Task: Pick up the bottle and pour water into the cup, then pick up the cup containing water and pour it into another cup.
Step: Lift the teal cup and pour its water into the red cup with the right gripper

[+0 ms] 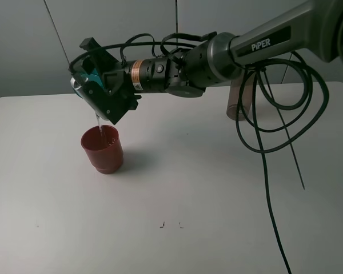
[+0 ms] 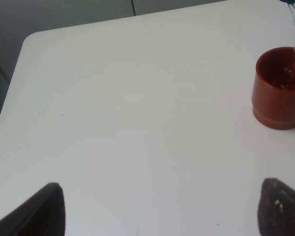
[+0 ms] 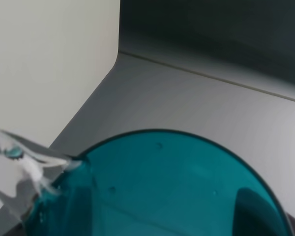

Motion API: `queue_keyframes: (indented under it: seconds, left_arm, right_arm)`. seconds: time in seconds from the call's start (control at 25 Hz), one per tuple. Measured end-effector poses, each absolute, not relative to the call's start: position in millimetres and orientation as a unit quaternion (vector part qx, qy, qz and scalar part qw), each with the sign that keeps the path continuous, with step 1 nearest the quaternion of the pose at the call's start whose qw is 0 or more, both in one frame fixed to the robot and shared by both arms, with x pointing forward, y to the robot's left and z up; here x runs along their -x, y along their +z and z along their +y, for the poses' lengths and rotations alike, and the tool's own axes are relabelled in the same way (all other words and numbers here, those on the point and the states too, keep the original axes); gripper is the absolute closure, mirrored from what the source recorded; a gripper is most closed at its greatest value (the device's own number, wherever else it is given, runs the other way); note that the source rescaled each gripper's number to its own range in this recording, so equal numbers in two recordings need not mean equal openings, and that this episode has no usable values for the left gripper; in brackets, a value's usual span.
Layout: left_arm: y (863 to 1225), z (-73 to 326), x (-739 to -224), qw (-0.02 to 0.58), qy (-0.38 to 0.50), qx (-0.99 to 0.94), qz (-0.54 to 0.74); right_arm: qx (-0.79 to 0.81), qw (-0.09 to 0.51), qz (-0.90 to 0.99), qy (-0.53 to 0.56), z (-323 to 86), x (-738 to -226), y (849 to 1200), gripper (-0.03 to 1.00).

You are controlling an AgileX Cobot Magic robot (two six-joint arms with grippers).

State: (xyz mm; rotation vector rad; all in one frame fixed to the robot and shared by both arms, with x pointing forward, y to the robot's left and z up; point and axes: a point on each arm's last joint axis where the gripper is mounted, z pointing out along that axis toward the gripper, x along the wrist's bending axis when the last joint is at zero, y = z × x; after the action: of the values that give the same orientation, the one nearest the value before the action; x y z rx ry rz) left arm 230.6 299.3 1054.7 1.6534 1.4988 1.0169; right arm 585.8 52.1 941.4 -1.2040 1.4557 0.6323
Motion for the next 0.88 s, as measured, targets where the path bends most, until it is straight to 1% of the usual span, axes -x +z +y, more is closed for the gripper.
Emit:
queue_keyframes:
  seconds: [0.24,0.48,0.88]
  left_arm:
    - [1054.7,299.3,-230.6,0.338,0.39,-0.635,0.575]
    - [1054.7,299.3,-230.6,0.338,0.39,-0.635,0.575]
    - [1054.7,299.4,-230.6,0.337,0.391,-0.635,0.575]
  right_arm:
    - [0.517,0.556,0.6,0.252,52.1,-586.6,942.6,0.88]
    - [0.511,0.571,0.584,0.269,53.9,-585.4,947.2,0.88]
    - [0.511,0.578,0.577,0.268,54.2,-585.4,948.7,0.88]
